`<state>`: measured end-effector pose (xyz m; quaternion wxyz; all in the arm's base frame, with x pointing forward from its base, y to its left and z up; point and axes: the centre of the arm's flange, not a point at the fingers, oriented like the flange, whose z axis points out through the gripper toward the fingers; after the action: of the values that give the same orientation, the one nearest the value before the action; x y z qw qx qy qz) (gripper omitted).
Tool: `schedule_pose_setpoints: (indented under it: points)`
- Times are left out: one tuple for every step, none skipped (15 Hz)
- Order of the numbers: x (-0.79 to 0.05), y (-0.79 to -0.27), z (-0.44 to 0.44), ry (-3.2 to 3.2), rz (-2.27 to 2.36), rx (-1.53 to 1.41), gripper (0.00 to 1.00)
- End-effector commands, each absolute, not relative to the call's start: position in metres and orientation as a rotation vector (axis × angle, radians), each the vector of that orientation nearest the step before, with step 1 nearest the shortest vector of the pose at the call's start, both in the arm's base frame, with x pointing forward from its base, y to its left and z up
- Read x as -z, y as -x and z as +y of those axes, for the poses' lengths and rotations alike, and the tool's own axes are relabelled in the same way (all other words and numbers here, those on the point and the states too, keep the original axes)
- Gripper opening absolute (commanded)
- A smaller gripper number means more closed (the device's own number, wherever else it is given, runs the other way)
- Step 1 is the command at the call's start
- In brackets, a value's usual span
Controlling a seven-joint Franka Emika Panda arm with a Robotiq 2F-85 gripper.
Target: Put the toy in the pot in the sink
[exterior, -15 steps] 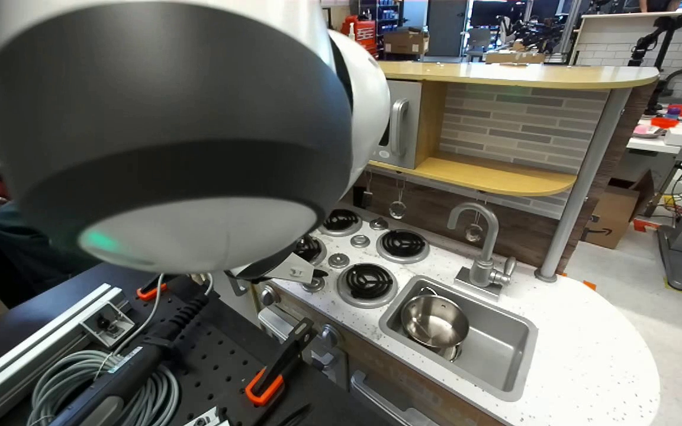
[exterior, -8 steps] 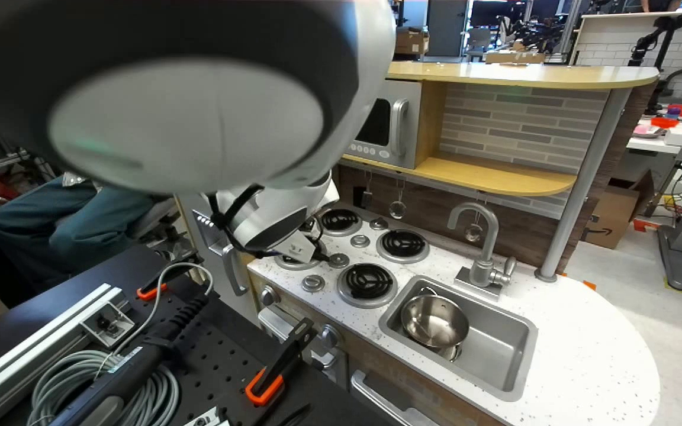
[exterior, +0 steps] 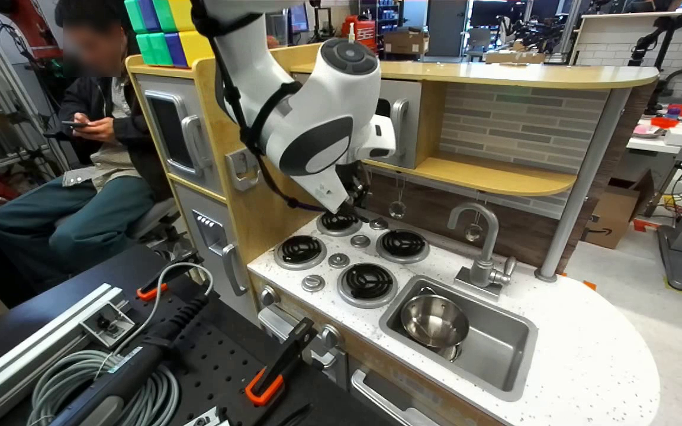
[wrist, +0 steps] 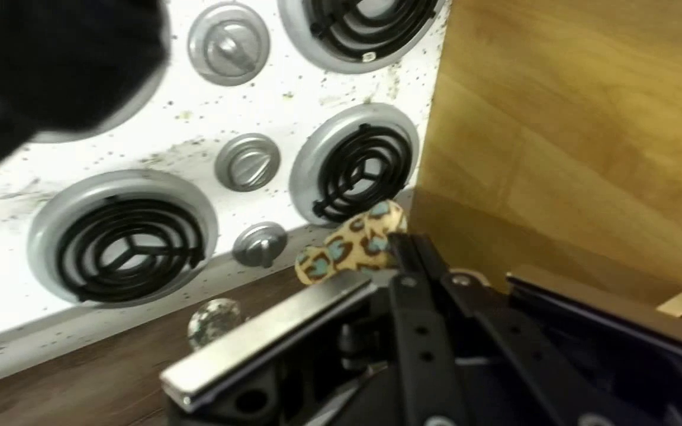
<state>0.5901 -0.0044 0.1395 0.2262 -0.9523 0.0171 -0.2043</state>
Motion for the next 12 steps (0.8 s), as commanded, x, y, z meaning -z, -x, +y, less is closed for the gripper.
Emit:
schedule_pose_setpoints:
  points:
    - [-0.155, -0.604, -0.050, 2.723, 0.272, 0.473, 0.01]
    - [-0.148, -0.613, -0.068, 2.747, 0.336, 0.460, 0.01]
    - [-0.144, -0.619, -0.084, 2.772, 0.400, 0.454, 0.01]
    - [-0.134, -0.625, -0.103, 2.800, 0.465, 0.448, 0.01]
    - [-0.123, -0.628, -0.121, 2.828, 0.533, 0.444, 0.01]
    - [-0.114, -0.631, -0.135, 2.864, 0.593, 0.434, 0.01]
    - [-0.106, -0.630, -0.148, 2.902, 0.654, 0.432, 0.01]
    - [-0.099, -0.629, -0.157, 2.936, 0.717, 0.418, 0.01]
    - [-0.089, -0.626, -0.166, 2.979, 0.772, 0.405, 0.01]
    - [-0.085, -0.626, -0.173, 3.016, 0.829, 0.392, 0.01]
    - [-0.079, -0.624, -0.179, 3.049, 0.886, 0.362, 0.01]
    - [-0.077, -0.624, -0.182, 3.082, 0.941, 0.332, 0.01]
